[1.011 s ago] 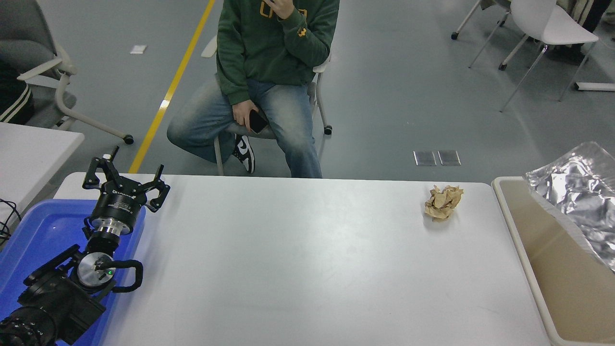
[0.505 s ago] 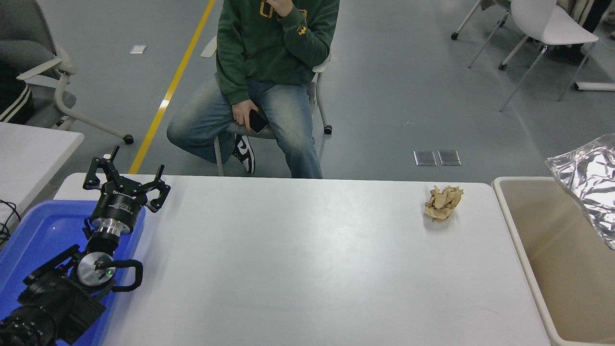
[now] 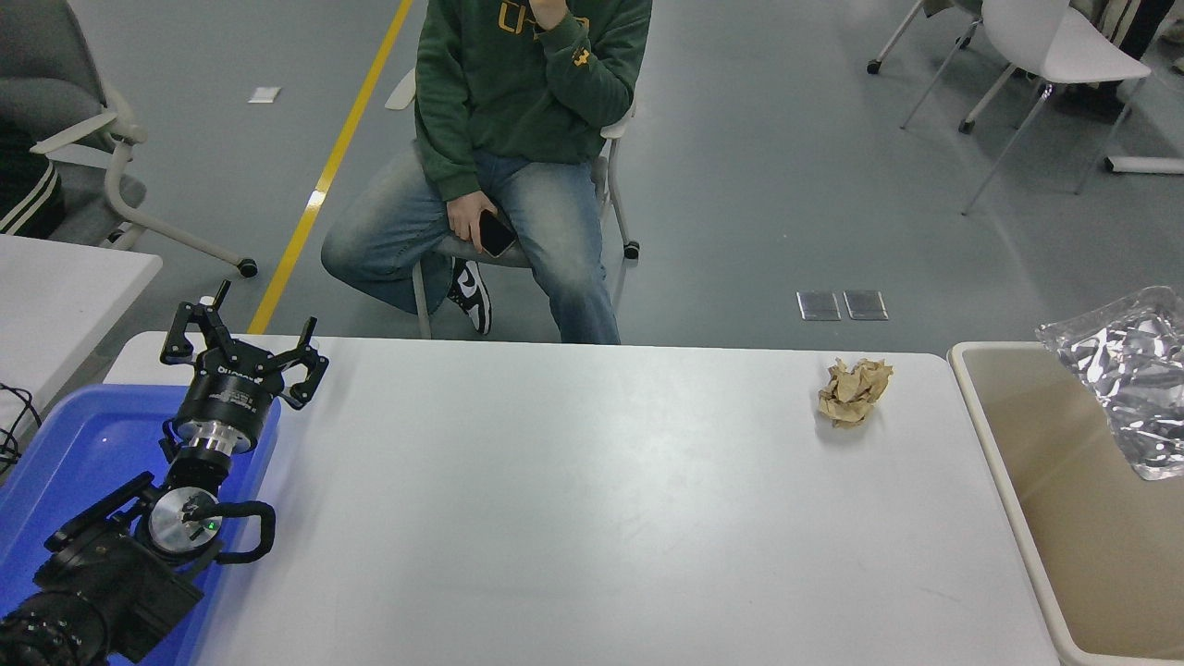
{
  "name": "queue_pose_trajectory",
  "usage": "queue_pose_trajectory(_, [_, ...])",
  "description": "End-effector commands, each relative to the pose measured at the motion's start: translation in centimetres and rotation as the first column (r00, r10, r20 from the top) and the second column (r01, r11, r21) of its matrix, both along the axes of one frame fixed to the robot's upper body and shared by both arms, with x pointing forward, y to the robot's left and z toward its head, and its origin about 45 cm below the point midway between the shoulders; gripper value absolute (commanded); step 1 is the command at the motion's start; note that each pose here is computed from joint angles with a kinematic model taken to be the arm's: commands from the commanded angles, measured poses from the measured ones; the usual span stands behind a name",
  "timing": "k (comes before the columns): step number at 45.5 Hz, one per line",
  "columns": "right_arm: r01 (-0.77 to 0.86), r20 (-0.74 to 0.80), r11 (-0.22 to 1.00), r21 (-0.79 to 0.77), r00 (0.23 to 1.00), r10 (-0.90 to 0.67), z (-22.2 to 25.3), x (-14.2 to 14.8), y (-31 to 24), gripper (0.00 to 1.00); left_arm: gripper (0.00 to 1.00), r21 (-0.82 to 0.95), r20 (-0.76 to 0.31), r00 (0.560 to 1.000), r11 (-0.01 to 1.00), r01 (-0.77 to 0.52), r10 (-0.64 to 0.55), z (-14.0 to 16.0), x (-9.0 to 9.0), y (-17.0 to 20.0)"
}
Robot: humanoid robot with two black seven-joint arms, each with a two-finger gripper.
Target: Clean the table surface
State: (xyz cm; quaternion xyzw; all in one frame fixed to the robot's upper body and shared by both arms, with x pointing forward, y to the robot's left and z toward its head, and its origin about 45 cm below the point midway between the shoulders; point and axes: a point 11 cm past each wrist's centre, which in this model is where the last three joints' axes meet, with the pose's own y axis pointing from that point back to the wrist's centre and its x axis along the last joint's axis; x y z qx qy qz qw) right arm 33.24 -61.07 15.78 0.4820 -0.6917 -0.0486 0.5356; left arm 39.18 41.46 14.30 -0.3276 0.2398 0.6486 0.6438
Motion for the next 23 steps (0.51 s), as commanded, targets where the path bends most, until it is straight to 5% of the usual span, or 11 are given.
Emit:
queue_pose_trajectory(1, [0.037,0.021,0.999,-0.010,0.999,-0.037,-3.2,0.0,2.2,0.00,1.00,0.000,0.001,1.000,1.000,-0.001,0.001,0.0,0.0,0.0])
queue_pose_trajectory(23, [0.037,0.044,0.999,-0.025,0.998,-0.035,-4.9,0.9,4.9,0.00,1.00,0.001,0.000,1.000,1.000,0.000,0.000,0.0,0.0,0.0])
